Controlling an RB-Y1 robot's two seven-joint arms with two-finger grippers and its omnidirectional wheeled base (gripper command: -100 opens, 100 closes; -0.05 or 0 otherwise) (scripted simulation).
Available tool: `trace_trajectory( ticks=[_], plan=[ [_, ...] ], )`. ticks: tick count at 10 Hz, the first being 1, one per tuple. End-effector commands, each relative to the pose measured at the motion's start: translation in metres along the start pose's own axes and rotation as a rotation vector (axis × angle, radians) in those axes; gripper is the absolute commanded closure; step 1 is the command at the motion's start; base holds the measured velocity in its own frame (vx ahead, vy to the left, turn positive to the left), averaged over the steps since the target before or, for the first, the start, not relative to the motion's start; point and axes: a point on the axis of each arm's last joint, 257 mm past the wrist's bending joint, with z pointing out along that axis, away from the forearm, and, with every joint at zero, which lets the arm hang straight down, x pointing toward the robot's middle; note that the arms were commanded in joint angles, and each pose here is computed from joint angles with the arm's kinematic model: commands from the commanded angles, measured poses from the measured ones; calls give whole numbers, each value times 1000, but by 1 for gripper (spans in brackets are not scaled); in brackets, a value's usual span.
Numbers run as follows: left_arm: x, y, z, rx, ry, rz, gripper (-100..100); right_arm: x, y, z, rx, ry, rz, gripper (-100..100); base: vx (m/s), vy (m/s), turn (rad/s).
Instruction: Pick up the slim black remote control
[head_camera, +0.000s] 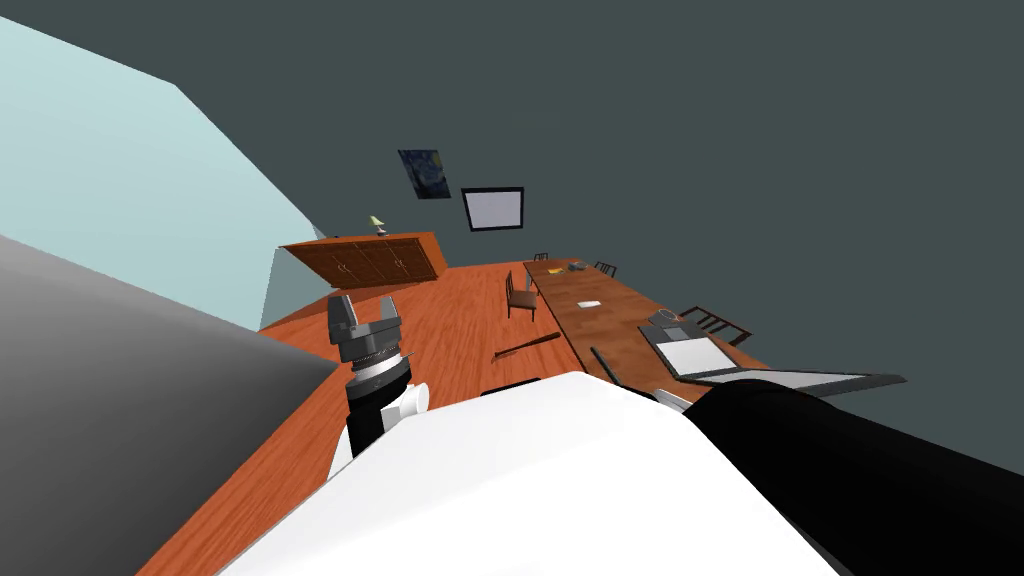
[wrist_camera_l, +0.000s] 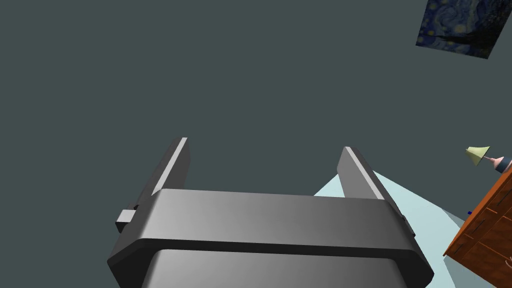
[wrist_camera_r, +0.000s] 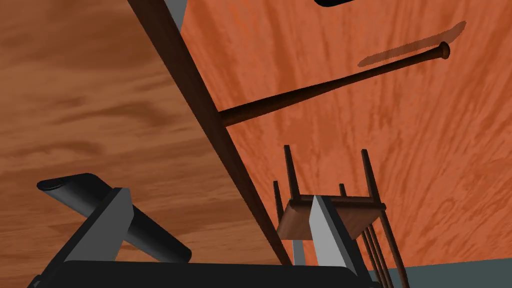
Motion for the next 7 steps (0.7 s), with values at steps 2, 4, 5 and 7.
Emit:
trace_trajectory(
  ticks=[2, 4, 5, 7],
  plan=[
    [0, 0, 0, 0, 0, 0, 0, 9, -24, 1, 62, 49, -87, -100, 73, -158, 318],
    [0, 0, 0, 0, 0, 0, 0, 15, -40, 0, 103, 81, -142, -100, 86, -98, 271],
    [0, 0, 0, 0, 0, 0, 0, 19, -54, -1, 138, 107, -187, -100, 72, -132, 405],
    [0, 0, 0, 0, 0, 0, 0, 19, -58, -3, 145, 112, -194, -100, 48, -104, 181]
  ],
)
